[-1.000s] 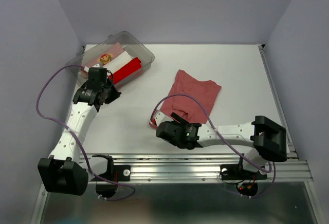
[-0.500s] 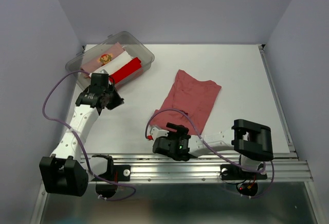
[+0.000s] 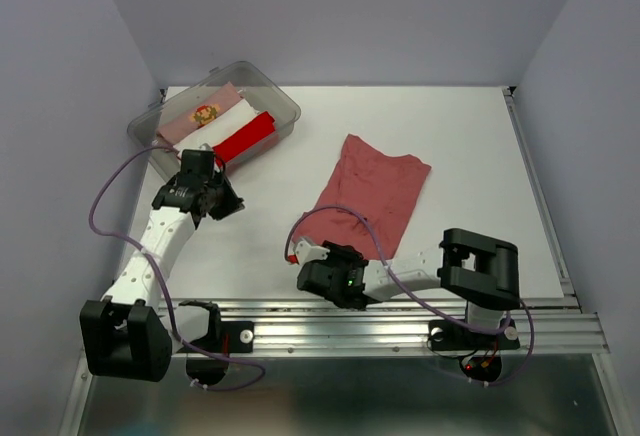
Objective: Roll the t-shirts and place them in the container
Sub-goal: Roll the T-shirt to the center of the board.
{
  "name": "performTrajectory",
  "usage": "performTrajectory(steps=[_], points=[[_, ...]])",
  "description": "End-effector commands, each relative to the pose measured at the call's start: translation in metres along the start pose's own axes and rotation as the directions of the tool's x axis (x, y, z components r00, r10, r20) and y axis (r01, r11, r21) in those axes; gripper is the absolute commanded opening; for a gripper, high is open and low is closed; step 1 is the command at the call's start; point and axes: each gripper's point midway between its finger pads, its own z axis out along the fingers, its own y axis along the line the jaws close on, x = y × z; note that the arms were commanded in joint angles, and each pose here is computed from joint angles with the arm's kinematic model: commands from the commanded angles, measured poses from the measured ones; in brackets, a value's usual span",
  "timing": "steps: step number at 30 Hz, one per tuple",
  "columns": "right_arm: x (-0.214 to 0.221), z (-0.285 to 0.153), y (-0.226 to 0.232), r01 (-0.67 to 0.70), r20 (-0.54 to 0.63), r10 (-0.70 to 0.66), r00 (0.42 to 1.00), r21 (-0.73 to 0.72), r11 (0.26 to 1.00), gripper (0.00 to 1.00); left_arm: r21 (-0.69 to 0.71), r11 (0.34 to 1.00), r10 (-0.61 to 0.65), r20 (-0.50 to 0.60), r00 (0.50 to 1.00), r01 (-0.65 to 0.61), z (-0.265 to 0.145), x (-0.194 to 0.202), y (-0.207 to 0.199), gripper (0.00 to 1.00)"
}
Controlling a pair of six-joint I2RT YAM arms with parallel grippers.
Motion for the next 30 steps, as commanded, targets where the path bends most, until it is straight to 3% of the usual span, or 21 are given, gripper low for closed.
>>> performTrajectory(steps=[1, 2, 3, 5, 6, 11, 14, 17, 30], points=[[0.003, 0.01, 0.007, -0.066, -0.005, 0.066, 0.998, -0.049, 0.997, 0.35, 0.017, 1.0, -0.021, 0.004, 1.0, 0.021, 0.008, 0.009, 0.006, 0.14], [0.002, 0.01, 0.008, -0.07, 0.0, 0.07, 0.998, -0.057, 0.996, 0.31, 0.043, 0.999, -0.028, -0.011, 1.0, 0.028, 0.008, 0.015, 0.003, 0.2], [0.003, 0.011, 0.008, -0.079, -0.003, 0.079, 0.997, -0.072, 0.994, 0.27, 0.061, 0.997, -0.046, -0.022, 0.999, 0.048, 0.01, 0.019, 0.002, 0.37], [0.0, 0.009, 0.01, -0.093, 0.008, 0.095, 0.995, -0.097, 0.991, 0.21, 0.121, 0.991, -0.059, -0.052, 0.997, 0.065, 0.014, 0.033, -0.003, 0.49], [0.0, 0.007, 0.015, -0.102, 0.01, 0.104, 0.994, -0.13, 0.986, 0.19, 0.132, 0.988, -0.078, -0.064, 0.995, 0.086, 0.016, 0.038, -0.005, 0.61], [-0.013, -0.001, 0.019, -0.185, 0.036, 0.197, 0.98, -0.217, 0.959, 0.05, 0.203, 0.972, -0.092, -0.135, 0.987, 0.118, 0.023, 0.069, -0.02, 0.85], [-0.02, -0.003, 0.017, -0.26, 0.028, 0.276, 0.961, -0.247, 0.933, 0.04, 0.235, 0.963, -0.099, -0.161, 0.982, 0.136, 0.023, 0.084, -0.032, 0.94], [-0.032, -0.007, 0.015, -0.324, 0.027, 0.348, 0.937, -0.3, 0.897, 0.04, 0.268, 0.949, -0.118, -0.182, 0.976, 0.165, 0.023, 0.095, -0.04, 0.99], [-0.066, -0.011, 0.011, -0.433, 0.007, 0.482, 0.876, -0.429, 0.793, 0.04, 0.307, 0.898, -0.258, -0.212, 0.943, 0.315, 0.034, 0.116, -0.048, 0.99]])
